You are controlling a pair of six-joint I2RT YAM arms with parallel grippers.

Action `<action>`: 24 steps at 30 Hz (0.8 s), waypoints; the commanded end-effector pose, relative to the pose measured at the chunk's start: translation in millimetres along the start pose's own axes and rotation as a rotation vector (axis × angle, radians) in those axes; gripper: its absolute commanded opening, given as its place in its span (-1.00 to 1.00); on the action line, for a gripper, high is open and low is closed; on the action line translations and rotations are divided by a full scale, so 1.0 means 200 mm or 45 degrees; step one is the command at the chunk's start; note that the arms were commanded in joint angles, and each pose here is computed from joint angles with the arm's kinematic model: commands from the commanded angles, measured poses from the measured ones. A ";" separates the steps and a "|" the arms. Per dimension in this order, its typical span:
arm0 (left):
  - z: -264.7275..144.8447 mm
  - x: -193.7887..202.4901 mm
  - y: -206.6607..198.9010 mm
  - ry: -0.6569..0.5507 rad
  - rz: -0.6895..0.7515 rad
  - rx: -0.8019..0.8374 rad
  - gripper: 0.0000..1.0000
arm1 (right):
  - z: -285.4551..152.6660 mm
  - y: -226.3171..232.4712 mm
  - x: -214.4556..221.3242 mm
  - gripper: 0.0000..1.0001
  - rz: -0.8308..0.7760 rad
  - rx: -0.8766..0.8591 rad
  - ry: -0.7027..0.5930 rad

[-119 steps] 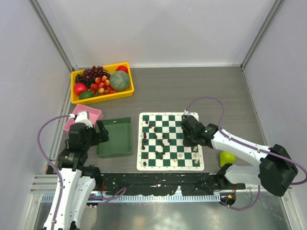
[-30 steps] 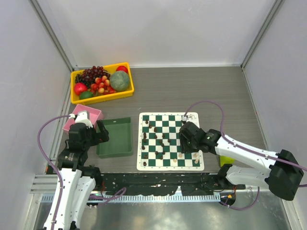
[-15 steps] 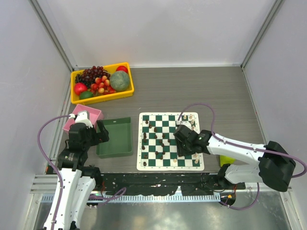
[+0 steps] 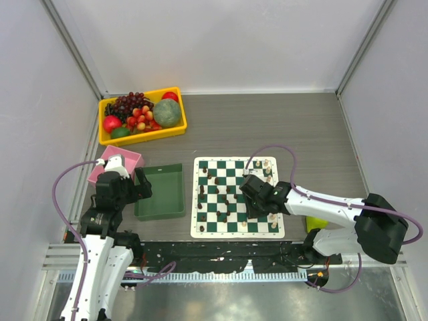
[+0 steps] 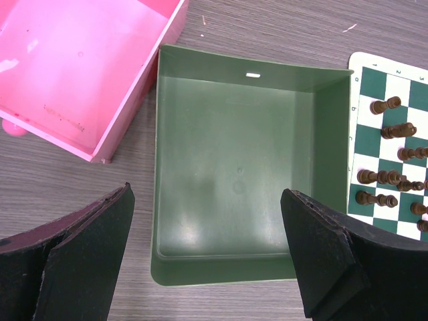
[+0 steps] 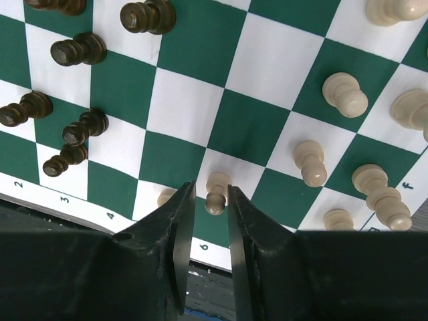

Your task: Set up the chess pieces on the board

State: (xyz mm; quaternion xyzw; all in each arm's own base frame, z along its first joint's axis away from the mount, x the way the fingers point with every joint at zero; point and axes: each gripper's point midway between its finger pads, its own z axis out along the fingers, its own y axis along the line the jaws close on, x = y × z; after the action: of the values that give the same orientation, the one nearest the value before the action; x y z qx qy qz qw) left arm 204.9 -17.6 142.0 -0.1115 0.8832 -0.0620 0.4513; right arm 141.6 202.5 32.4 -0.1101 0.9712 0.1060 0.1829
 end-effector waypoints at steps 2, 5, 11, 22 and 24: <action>-0.02 -0.09 -0.03 -0.072 -0.008 0.031 0.98 | 0.00 0.03 -0.03 -0.38 0.023 -0.017 -0.026; -0.02 -0.09 -0.03 -0.072 -0.005 0.031 0.98 | 0.00 0.02 -0.03 -0.41 0.022 -0.008 -0.024; -0.02 -0.09 -0.03 -0.072 -0.007 0.029 0.98 | 0.00 0.01 -0.01 -0.44 0.013 0.004 -0.014; -0.02 -0.09 -0.03 -0.073 -0.008 0.032 0.98 | -0.01 0.01 -0.01 -0.36 0.013 0.004 -0.014; -0.02 -0.09 -0.03 -0.072 -0.008 0.031 0.98 | -0.01 0.00 -0.01 -0.36 0.009 0.008 -0.015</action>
State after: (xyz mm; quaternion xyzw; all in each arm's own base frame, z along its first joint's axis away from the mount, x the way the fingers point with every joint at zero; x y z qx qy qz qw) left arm 204.9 -17.6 142.0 -0.1115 0.8832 -0.0620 0.4513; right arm 140.8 201.6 31.1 -0.1113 0.9718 0.1030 0.1806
